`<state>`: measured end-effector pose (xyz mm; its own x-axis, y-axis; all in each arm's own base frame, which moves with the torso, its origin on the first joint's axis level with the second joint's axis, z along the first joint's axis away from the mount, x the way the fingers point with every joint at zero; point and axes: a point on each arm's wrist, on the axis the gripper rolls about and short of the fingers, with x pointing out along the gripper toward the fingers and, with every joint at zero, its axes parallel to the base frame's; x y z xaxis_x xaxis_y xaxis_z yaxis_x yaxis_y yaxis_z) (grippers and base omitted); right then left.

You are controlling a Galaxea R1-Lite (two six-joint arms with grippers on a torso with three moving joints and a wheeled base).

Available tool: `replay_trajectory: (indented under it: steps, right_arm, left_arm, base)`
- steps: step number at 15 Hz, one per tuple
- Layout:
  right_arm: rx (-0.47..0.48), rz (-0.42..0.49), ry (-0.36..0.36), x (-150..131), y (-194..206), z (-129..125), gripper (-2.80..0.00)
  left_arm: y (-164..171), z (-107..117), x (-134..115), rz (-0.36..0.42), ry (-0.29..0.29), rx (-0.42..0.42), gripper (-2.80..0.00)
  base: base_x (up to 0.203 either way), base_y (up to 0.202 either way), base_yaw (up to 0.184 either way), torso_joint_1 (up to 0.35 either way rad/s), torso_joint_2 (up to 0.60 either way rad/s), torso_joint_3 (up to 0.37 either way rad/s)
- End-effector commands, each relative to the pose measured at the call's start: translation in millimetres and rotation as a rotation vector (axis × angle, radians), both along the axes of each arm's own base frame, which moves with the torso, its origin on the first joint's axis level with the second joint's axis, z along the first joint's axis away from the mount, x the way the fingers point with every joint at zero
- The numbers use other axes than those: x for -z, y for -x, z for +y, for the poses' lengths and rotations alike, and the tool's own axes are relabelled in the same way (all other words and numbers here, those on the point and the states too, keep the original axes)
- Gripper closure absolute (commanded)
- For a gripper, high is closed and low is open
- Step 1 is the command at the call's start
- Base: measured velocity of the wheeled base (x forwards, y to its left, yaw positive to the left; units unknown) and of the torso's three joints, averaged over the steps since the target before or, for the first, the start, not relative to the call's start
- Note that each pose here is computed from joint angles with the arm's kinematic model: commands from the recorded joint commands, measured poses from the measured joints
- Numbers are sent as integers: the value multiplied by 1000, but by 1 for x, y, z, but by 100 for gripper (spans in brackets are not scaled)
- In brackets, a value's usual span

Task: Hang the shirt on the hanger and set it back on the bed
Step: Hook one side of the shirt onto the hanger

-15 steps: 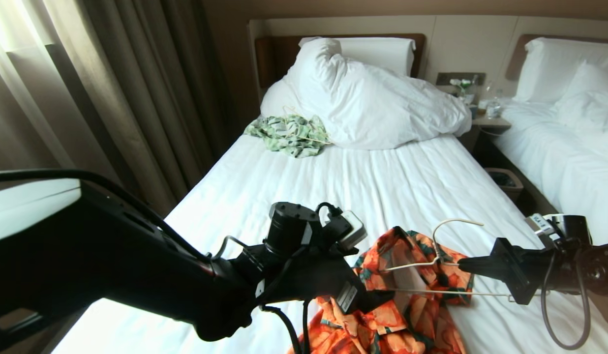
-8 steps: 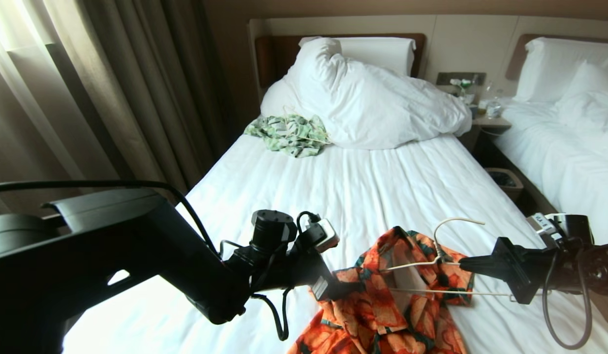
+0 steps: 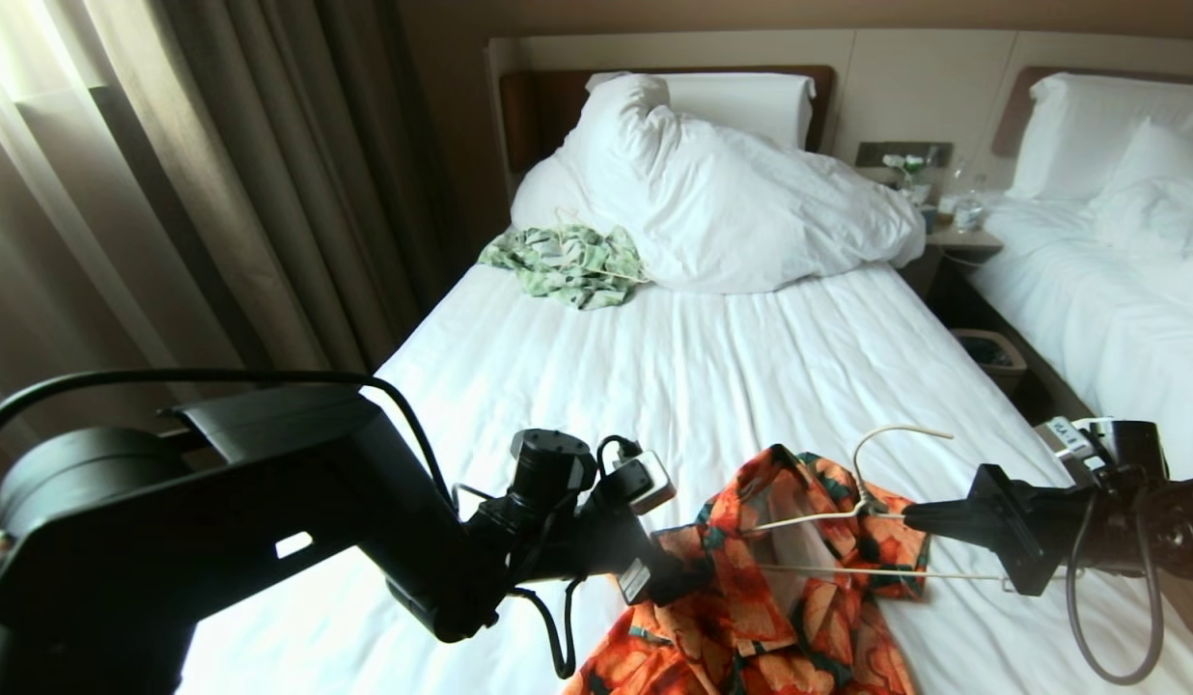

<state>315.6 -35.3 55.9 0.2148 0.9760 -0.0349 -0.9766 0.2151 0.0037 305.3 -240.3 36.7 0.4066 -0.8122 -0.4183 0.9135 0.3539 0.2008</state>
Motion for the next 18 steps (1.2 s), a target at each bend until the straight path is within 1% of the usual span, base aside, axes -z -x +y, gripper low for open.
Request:
replay_trajectory:
  steps: [1,2,6,8,9,11,13,14,18]
  right_arm:
    - [-6,-10,-4,-1,0,0,0]
    - [-6,-10,-4,-1,0,0,0]
    - [-12,-9,-4,-1,0,2,0]
    - [-15,-5,-5,1,0,3,0]
    - [-14,-5,-5,1,0,3,0]
    - [-14,-5,-5,0,0,3,0]
    - [-14,-7,-5,0,0,3,0]
    - [-15,-7,-5,0,0,3,0]
    - [-13,-7,-5,0,0,2,0]
  left_arm:
    - [-2,-9,10,2,-3,17,-280]
    - [-3,-12,10,-2,1,20,-280]
    - [-5,-31,-5,-27,54,31,-280]
    - [1,-41,-7,-19,65,49,-280]
    - [7,-49,-8,-12,72,50,-280]
    - [13,-60,-8,-14,64,16,-280]
    - [19,-68,-3,-2,21,-12,-280]
    - [19,-70,-4,-5,12,-22,-280]
    - [13,-76,-11,-21,25,-27,-280]
  base:
    - [0,0,0,0,0,0]
    - [0,0,0,0,0,0]
    - [0,0,0,0,0,0]
    - [0,0,0,0,0,0]
    - [0,0,0,0,0,0]
    - [0,0,0,0,0,0]
    - [0,0,0,0,0,0]
    - [0,0,0,0,0,0]
    - [0,0,0,0,0,0]
